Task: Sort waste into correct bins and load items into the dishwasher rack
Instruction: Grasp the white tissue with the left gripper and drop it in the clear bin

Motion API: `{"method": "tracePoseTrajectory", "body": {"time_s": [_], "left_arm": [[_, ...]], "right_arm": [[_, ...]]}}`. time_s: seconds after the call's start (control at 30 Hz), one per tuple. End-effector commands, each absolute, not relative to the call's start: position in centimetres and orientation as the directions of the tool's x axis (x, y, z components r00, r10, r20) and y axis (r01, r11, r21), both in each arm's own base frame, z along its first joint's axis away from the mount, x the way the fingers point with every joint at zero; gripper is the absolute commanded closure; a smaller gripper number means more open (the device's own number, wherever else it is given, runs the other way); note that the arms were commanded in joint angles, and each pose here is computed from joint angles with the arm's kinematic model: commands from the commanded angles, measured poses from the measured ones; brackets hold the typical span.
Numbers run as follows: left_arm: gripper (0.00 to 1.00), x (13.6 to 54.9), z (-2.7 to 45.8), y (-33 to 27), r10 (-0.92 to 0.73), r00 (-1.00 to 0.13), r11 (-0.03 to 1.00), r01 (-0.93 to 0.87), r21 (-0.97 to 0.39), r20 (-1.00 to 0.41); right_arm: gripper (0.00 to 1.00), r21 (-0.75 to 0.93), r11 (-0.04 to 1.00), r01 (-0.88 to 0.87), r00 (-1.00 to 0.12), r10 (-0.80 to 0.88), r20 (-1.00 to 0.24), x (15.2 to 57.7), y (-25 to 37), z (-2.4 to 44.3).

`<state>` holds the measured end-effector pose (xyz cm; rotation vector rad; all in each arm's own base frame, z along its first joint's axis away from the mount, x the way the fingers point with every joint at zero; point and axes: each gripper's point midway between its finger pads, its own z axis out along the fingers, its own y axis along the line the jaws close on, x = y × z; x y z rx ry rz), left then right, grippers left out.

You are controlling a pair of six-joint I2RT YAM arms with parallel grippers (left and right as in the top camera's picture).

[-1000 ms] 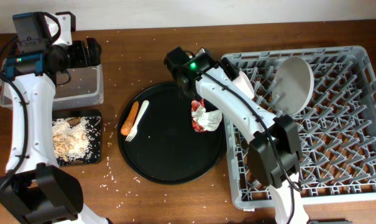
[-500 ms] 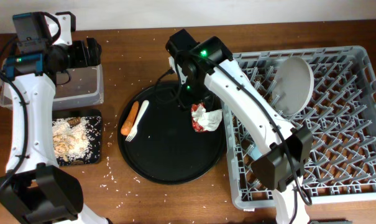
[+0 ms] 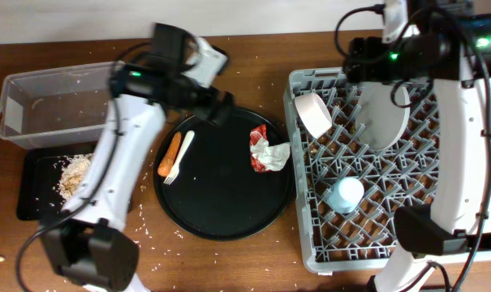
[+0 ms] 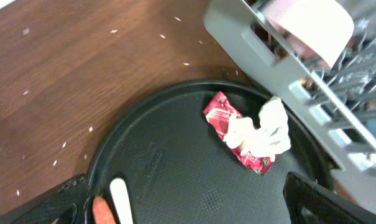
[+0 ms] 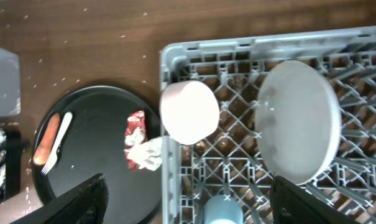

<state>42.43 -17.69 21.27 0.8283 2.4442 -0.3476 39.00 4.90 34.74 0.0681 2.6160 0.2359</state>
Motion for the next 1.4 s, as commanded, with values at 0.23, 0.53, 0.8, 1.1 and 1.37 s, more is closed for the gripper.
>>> {"method": "tracePoseTrajectory", "body": {"time_s": [0.23,0.53,0.8,1.1,1.37], "left_arm": [[0.21,37.9,5.0,-26.4,0.789,-0.578,0.578,0.813,-0.068,-0.209],[0.07,36.0,0.9,-28.2,0.841,-0.516,0.496,0.855,-0.150,-0.162],[0.99,37.1,0.7,-27.3,0.847,-0.512,0.507,0.859,-0.073,-0.144],[1.00,42.2,7.0,-23.0,0.762,-0.625,0.632,0.775,-0.015,-0.169],[1.00,46.2,13.0,-14.5,0.622,-0.755,0.771,0.637,-0.006,-0.208]], "right_arm": [[0.18,0.194,0.981,-0.002,-0.879,0.090,-0.467,39.1,4.6,34.2],[0.17,0.202,0.979,-0.006,-0.880,0.091,-0.466,39.1,4.7,34.3],[0.18,0.220,0.975,-0.017,-0.881,0.090,-0.464,39.0,5.1,34.3],[0.17,0.220,0.975,-0.016,-0.881,0.090,-0.464,39.0,5.1,34.3],[0.17,0.219,0.976,-0.017,-0.881,0.089,-0.464,39.0,5.1,34.3]]}}
